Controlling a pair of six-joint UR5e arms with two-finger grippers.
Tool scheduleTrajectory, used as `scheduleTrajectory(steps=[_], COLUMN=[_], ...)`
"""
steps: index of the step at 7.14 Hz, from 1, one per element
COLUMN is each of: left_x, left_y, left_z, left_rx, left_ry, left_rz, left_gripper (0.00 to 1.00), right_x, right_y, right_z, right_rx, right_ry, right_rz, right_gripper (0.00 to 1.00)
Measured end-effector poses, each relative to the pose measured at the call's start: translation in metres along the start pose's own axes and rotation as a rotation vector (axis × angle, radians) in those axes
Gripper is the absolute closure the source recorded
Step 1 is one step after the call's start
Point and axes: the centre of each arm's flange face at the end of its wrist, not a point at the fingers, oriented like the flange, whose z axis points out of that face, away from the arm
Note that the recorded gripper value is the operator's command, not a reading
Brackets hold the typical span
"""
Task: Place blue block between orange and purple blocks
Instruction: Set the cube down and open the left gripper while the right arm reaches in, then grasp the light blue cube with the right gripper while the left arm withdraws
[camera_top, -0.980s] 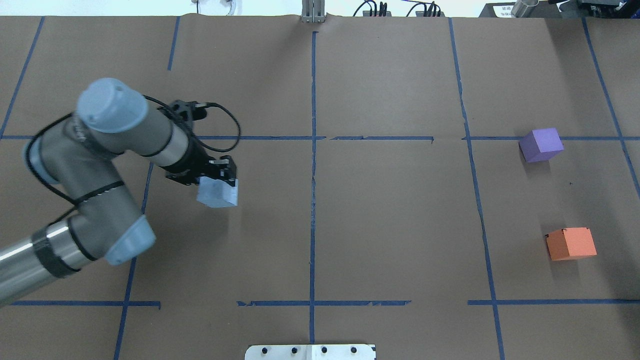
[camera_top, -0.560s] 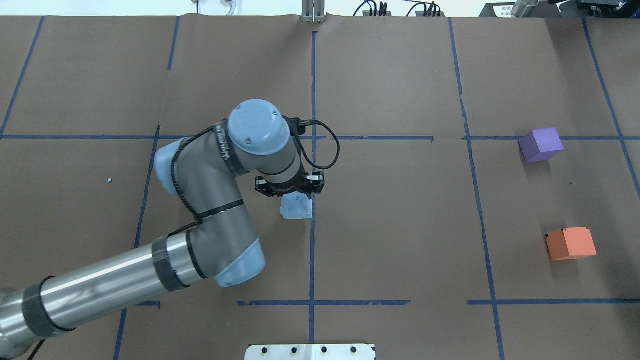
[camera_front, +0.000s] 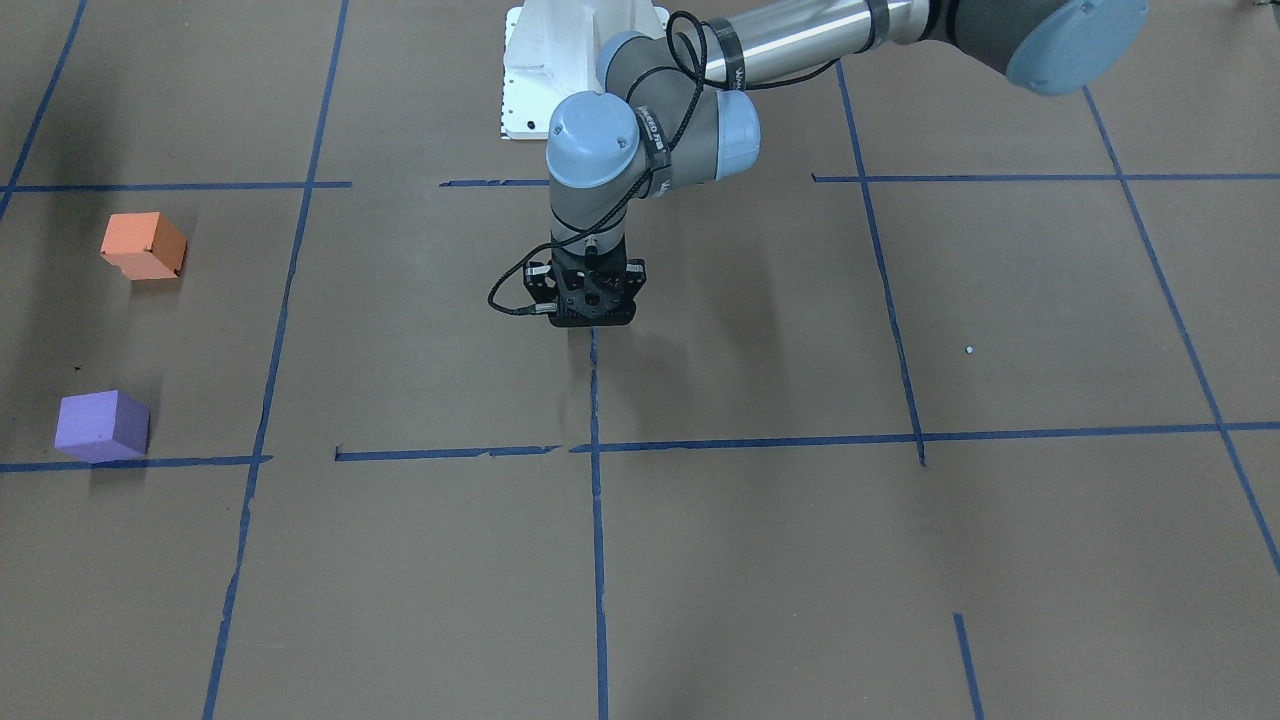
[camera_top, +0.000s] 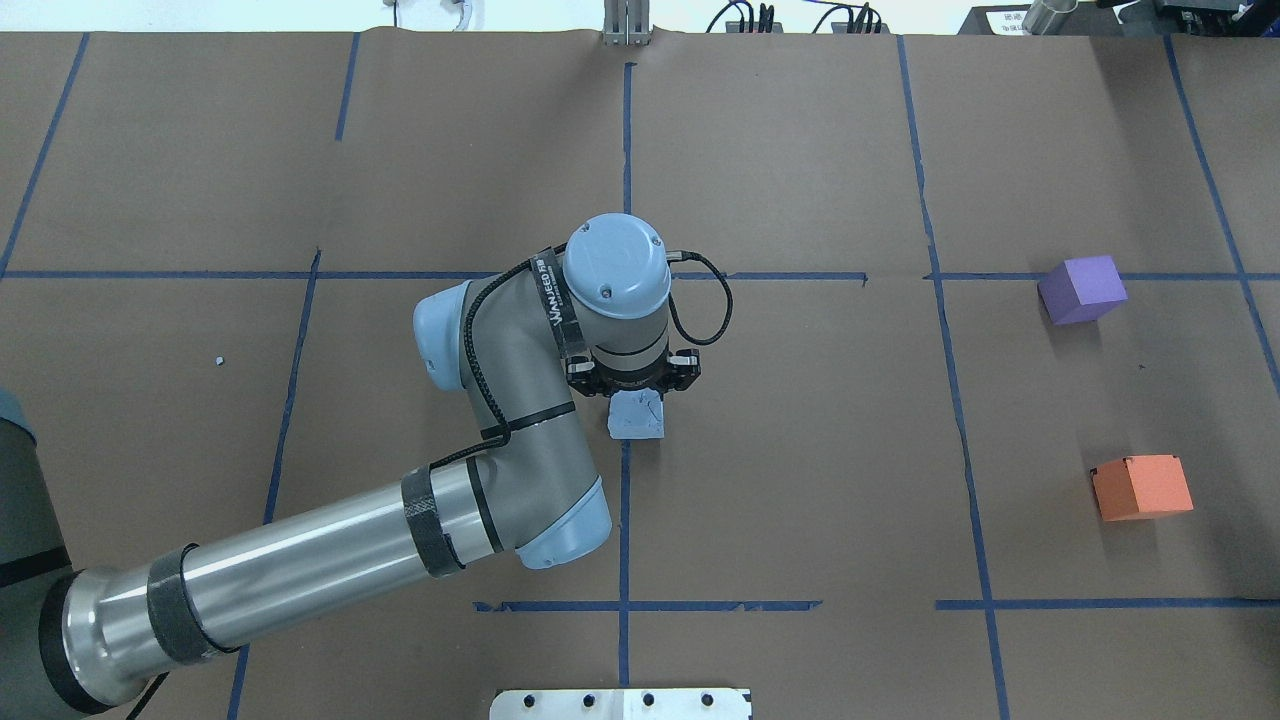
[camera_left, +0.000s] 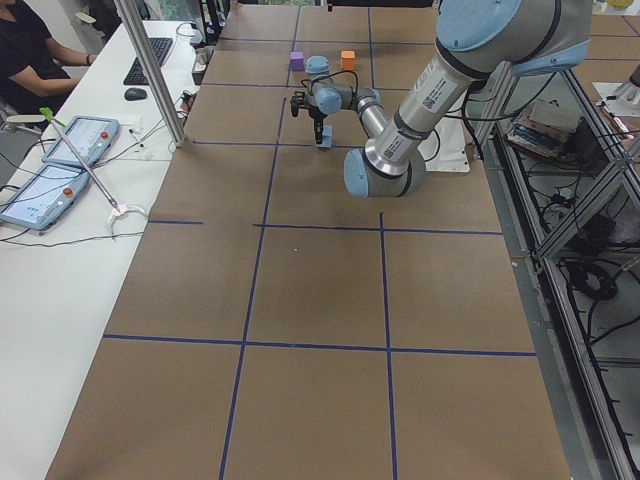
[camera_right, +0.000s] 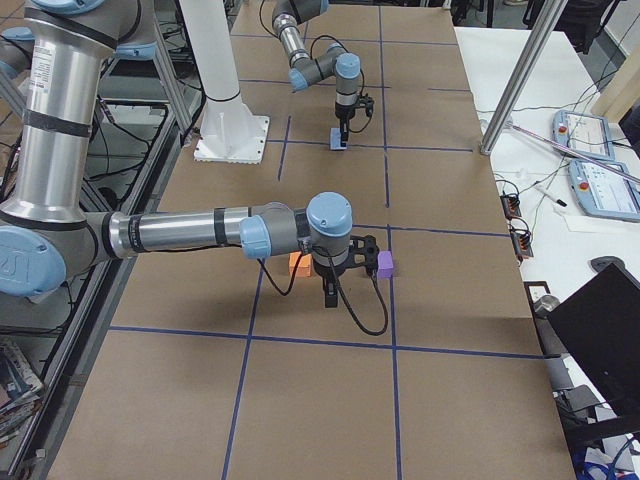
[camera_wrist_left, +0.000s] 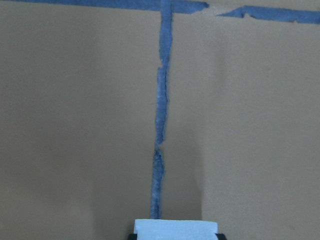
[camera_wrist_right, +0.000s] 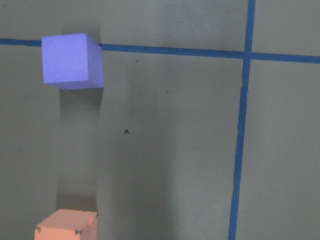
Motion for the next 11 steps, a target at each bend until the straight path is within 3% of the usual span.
scheduleTrajectory(steps=[1, 4, 7, 9, 11], left_x=[-0.001, -0.003, -0.093, -0.181, -0.271], left_y=[-0.001, -0.010, -0.015, -0.016, -0.042], left_z=[0.002, -0.015, -0.095, -0.145, -0.174], left_rx=[0.006, 0.052, 0.140, 0.197, 0.185], left_ry=[-0.007, 0.005, 0.104, 0.092, 0.031], left_rz=[0.003, 0.005, 0.004, 0.082, 0.166], left_gripper=[0.01, 0.00, 0.00, 0.00, 0.00], right_x=[-0.016, -0.113, -0.309, -0.474, -0.620], right_y=[-0.012, -0.066, -0.096, -0.071, -0.051], right_z=[0.000, 0.005, 0.004, 0.046, 0.101], right_rx=[0.005, 0.013, 0.025, 0.059, 0.120], right_ry=[-0.006, -0.051, -0.144, -0.153, -0.141], right_rz=[0.008, 0.038, 0.171, 0.256, 0.335], right_gripper=[0.00, 0.00, 0.00, 0.00, 0.00])
